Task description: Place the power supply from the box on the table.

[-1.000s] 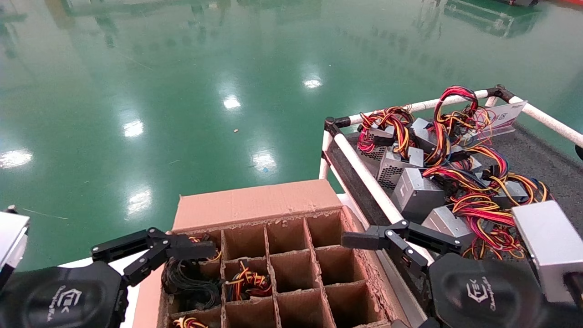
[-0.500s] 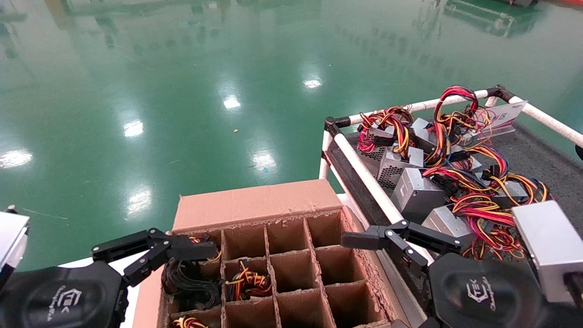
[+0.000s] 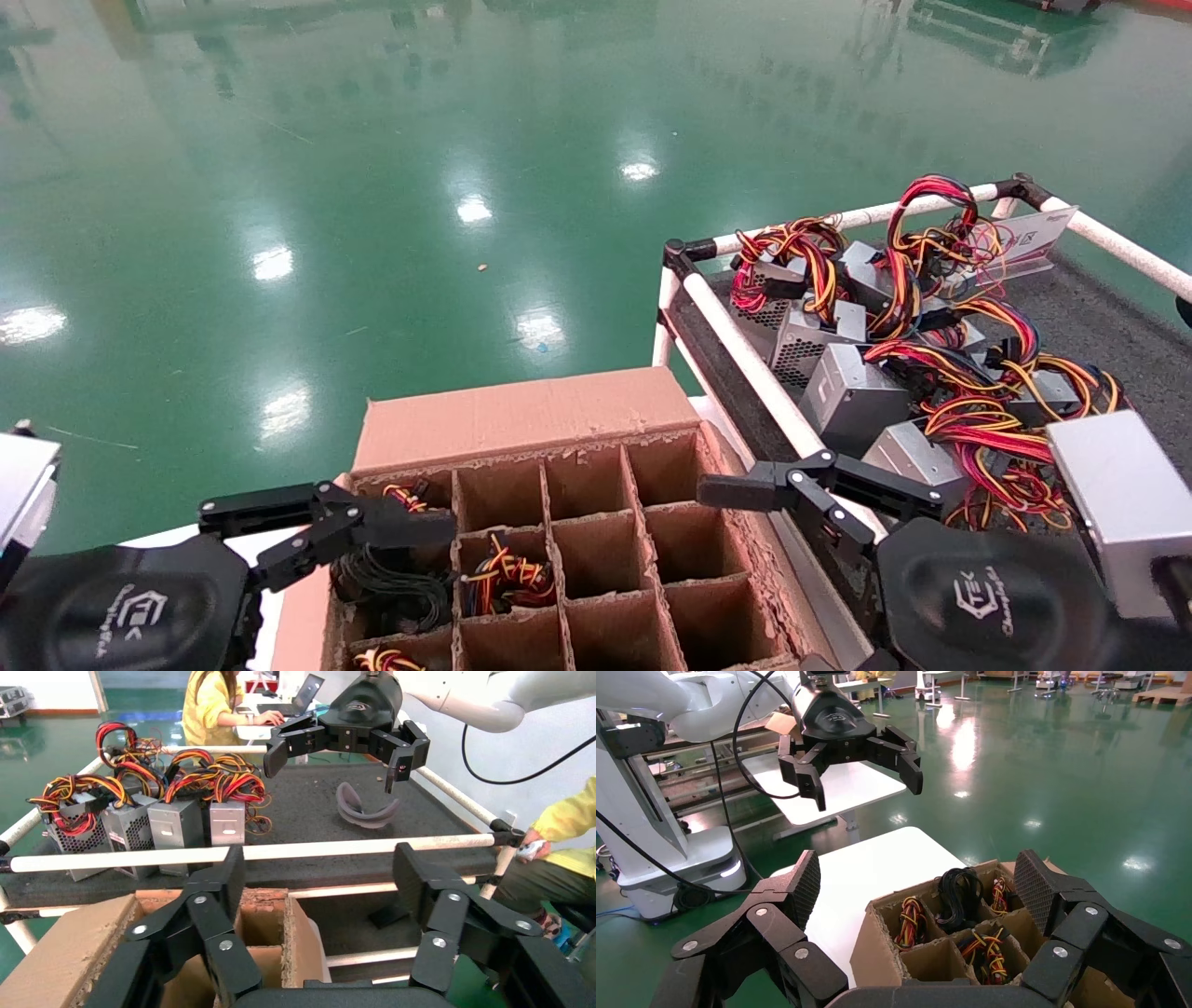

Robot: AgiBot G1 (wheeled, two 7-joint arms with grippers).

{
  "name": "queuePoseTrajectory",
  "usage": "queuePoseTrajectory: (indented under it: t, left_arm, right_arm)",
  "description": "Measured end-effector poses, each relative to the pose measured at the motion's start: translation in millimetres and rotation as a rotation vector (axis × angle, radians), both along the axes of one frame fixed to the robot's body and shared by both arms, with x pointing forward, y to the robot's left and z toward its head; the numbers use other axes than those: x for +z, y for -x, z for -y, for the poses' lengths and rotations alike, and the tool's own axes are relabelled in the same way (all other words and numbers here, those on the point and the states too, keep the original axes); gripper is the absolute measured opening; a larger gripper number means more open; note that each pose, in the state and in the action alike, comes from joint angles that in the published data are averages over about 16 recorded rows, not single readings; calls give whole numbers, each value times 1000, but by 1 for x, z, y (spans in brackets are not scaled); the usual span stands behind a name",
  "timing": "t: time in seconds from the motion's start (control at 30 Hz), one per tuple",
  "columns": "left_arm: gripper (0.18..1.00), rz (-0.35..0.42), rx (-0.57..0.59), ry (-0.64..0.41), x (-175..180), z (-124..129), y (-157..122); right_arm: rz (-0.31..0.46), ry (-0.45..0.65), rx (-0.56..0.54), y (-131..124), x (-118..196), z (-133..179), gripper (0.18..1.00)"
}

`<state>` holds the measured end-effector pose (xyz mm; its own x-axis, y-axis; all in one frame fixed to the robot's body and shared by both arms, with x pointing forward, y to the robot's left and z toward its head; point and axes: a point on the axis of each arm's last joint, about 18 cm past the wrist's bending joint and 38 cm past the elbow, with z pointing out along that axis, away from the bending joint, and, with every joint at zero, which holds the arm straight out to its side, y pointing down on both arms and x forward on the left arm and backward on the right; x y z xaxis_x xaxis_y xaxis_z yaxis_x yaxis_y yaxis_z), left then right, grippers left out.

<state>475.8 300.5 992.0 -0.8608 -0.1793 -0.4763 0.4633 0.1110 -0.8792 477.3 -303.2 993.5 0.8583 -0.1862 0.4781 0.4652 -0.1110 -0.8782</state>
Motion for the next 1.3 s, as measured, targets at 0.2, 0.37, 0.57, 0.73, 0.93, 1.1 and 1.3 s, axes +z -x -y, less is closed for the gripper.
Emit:
queuePoseTrajectory:
  t: [0.2,0.37,0.57,0.73,0.93,1.1,1.3]
  left_arm:
    - [714,0,0,0,0,0,0]
    - [599,0,0,0,0,0,0]
    - [460,0,0,0,0,0,0]
    - [363,0,0,0,0,0,0]
    - [274,0,0,0,0,0,0]
    - [228,0,0,0,0,0,0]
    - [200,0,0,0,0,0,0]
  right_arm:
    - [0,0,0,0,0,0,1000]
    - [0,0,0,0,0,0,1000]
    - [0,0,0,0,0,0,1000]
    - [0,0,0,0,0,0,1000]
    - [0,0,0,0,0,0,1000]
    - [0,0,0,0,0,0,1000]
    - [0,0,0,0,0,0,1000]
